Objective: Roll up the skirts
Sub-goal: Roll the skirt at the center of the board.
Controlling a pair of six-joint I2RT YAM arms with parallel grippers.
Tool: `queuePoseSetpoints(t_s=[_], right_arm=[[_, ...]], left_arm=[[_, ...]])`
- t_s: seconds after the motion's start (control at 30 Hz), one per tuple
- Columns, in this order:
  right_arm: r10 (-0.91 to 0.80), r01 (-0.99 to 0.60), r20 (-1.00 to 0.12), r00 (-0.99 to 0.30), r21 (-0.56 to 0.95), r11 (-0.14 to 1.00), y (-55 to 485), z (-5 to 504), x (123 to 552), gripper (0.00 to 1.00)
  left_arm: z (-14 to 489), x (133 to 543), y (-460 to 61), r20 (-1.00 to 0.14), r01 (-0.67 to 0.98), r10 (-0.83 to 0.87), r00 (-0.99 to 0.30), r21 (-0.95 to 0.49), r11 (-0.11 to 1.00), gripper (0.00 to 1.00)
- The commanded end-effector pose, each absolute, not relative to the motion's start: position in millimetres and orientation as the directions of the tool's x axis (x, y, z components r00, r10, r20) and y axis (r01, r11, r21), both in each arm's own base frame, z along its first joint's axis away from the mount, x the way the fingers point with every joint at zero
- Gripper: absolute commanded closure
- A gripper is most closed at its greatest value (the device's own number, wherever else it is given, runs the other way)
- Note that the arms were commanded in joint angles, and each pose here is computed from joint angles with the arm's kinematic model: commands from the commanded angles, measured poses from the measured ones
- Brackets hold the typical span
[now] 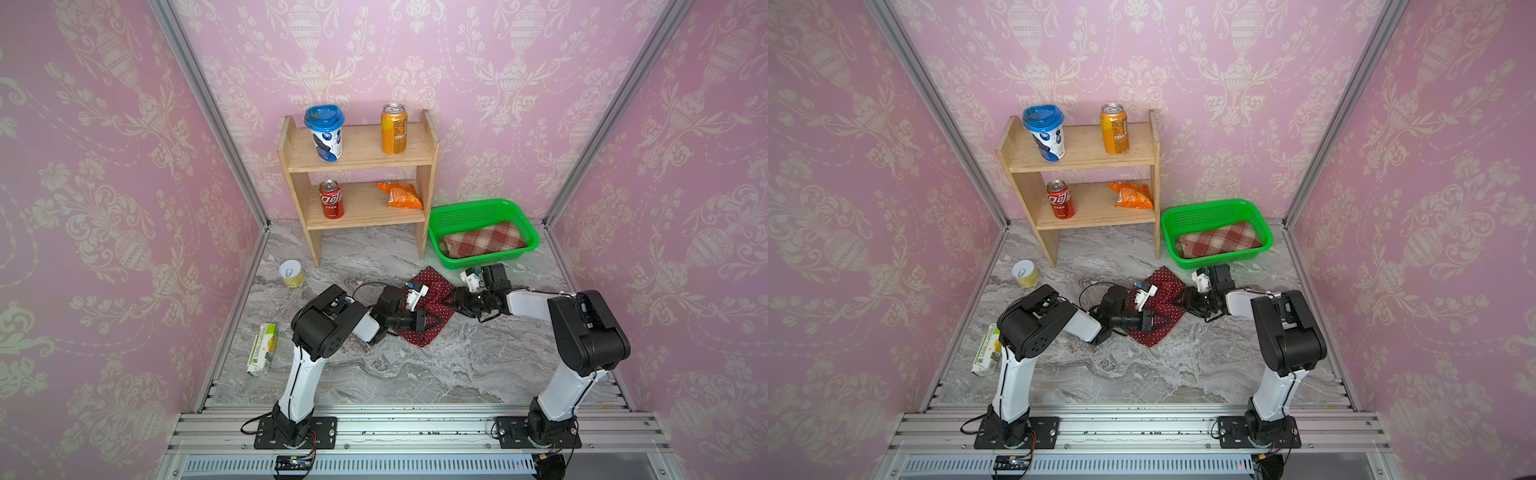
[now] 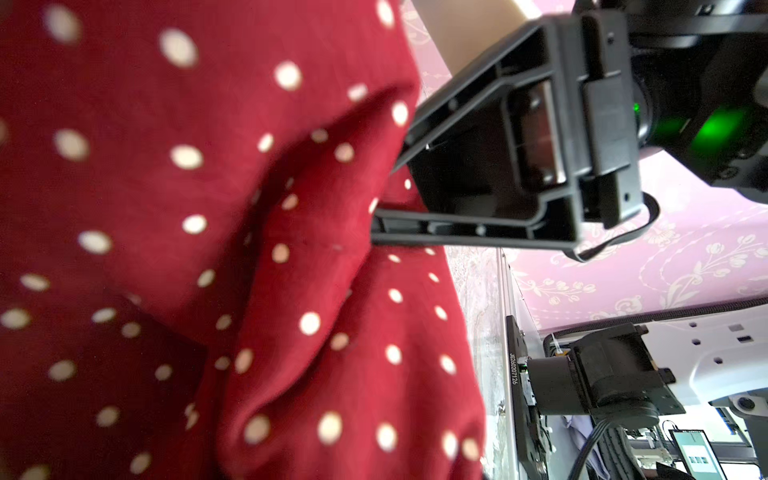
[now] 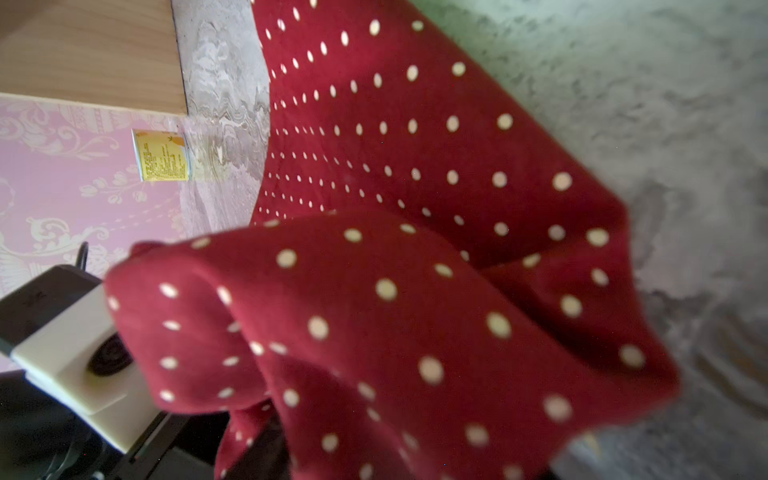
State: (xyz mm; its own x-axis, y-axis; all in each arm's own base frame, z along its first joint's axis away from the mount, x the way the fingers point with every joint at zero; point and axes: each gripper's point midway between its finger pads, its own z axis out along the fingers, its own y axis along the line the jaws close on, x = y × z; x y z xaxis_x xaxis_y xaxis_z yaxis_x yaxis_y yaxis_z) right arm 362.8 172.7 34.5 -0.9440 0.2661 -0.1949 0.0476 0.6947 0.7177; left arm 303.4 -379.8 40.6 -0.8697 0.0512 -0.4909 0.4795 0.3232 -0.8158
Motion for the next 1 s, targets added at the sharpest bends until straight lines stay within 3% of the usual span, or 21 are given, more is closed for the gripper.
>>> queuePoseSetpoints(t_s=[0.0, 0.03, 0.07, 0.1, 0.23, 0.33, 0.47, 0.53, 0.7, 0.97], right_arm=[[0.268, 0.069, -0.187, -0.945, 0.686, 0.724, 170, 30, 365, 0.83], [0.268, 0.070, -0.189, -0.945, 0.683, 0.727, 169, 31, 365, 0.94], [0.265, 0.069, -0.188, -0.946, 0.681, 0.729, 170, 32, 365, 1.00], [0.261, 0.068, -0.188, -0.947, 0.677, 0.733, 169, 33, 364, 1.00], [0.254, 0.068, -0.187, -0.949, 0.666, 0.743, 169, 39, 361, 1.00], [0.259, 0.077, -0.178, -0.949, 0.666, 0.742, 169, 43, 360, 1.00], [0.264, 0.087, -0.165, -0.950, 0.675, 0.733, 170, 51, 359, 1.00], [0.263, 0.087, -0.162, -0.951, 0.676, 0.731, 171, 55, 359, 1.00], [0.256, 0.079, -0.165, -0.952, 0.678, 0.731, 172, 66, 356, 1.00], [0.242, 0.068, -0.160, -0.957, 0.688, 0.722, 174, 72, 349, 1.00]], left_arm=[[-4, 293, -356, -0.357, 0.362, 0.103, -0.929, -0.808, 0.465, 0.53], [-2, 293, -354, -0.360, 0.367, 0.110, -0.926, -0.798, 0.478, 0.41], [1, 293, -352, -0.371, 0.377, 0.115, -0.922, -0.784, 0.494, 0.21], [4, 296, -347, -0.390, 0.388, 0.111, -0.914, -0.762, 0.518, 0.02], [47, 314, -320, -0.589, 0.483, 0.076, -0.804, -0.575, 0.660, 0.01], [89, 309, -313, -0.772, 0.633, 0.227, -0.594, -0.275, 0.724, 0.01], [126, 281, -328, -0.835, 0.738, 0.514, -0.195, 0.220, 0.638, 0.01], [133, 269, -340, -0.818, 0.750, 0.570, -0.078, 0.329, 0.574, 0.01], [122, 225, -371, -0.769, 0.809, 0.625, 0.132, 0.448, 0.380, 0.01], [79, 246, -394, -0.680, 0.780, 0.725, 0.106, 0.509, 0.364, 0.01]])
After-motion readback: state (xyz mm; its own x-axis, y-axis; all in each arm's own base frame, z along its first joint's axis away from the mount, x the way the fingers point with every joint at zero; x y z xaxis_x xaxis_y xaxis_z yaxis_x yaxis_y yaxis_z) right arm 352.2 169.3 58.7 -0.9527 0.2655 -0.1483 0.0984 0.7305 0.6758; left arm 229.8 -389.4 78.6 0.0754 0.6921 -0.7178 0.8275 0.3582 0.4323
